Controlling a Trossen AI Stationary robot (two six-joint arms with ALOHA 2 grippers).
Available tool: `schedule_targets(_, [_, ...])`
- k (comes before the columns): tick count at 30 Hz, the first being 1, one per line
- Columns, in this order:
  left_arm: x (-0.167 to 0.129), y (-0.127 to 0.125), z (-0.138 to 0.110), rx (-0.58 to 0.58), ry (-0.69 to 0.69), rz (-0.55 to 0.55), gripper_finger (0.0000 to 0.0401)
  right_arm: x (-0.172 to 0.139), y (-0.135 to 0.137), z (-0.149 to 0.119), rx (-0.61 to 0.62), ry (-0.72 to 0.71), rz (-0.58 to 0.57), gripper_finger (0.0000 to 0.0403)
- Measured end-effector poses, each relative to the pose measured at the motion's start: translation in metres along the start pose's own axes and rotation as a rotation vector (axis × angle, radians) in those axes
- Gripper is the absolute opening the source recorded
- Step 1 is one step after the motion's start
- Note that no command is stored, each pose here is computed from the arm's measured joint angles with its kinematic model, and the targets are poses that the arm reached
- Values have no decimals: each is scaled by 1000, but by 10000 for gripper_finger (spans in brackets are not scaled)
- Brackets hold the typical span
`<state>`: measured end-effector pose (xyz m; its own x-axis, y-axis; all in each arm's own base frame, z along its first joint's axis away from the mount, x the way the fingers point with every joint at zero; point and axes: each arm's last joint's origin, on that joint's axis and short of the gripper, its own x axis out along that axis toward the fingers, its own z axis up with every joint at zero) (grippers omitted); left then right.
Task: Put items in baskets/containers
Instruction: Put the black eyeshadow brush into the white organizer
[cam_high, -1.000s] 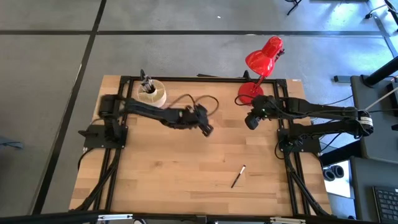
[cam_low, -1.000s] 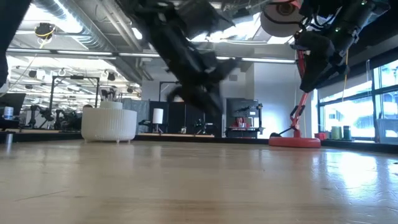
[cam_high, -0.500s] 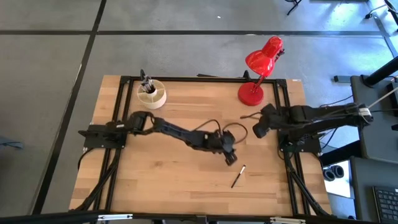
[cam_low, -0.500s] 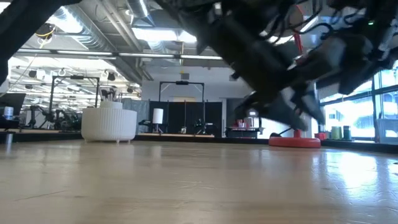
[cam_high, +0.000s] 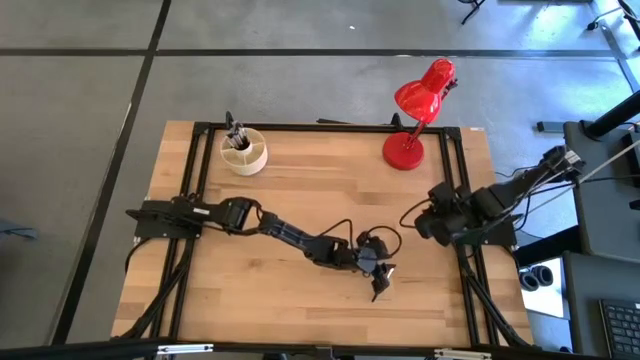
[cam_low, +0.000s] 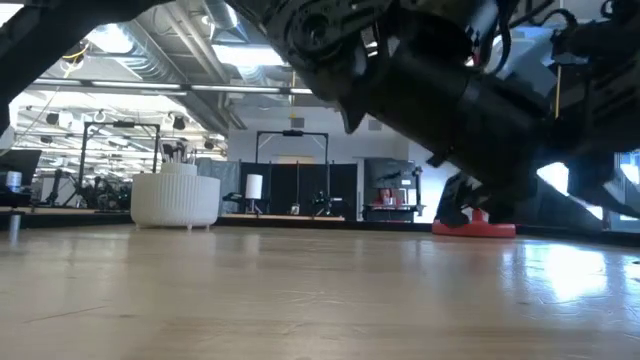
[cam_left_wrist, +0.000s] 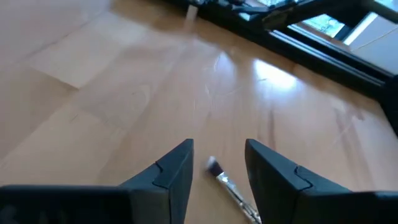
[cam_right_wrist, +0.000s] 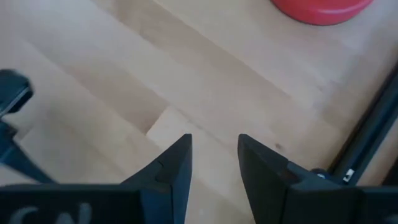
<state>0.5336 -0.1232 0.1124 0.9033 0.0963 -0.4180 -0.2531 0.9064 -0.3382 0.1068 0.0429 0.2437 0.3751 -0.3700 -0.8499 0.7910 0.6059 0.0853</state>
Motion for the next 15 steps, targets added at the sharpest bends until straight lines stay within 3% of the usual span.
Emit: schedule_targets(15, [10, 1, -28, 98, 65, -68, 141, -3, 2, -6, -10, 14, 33, 129])
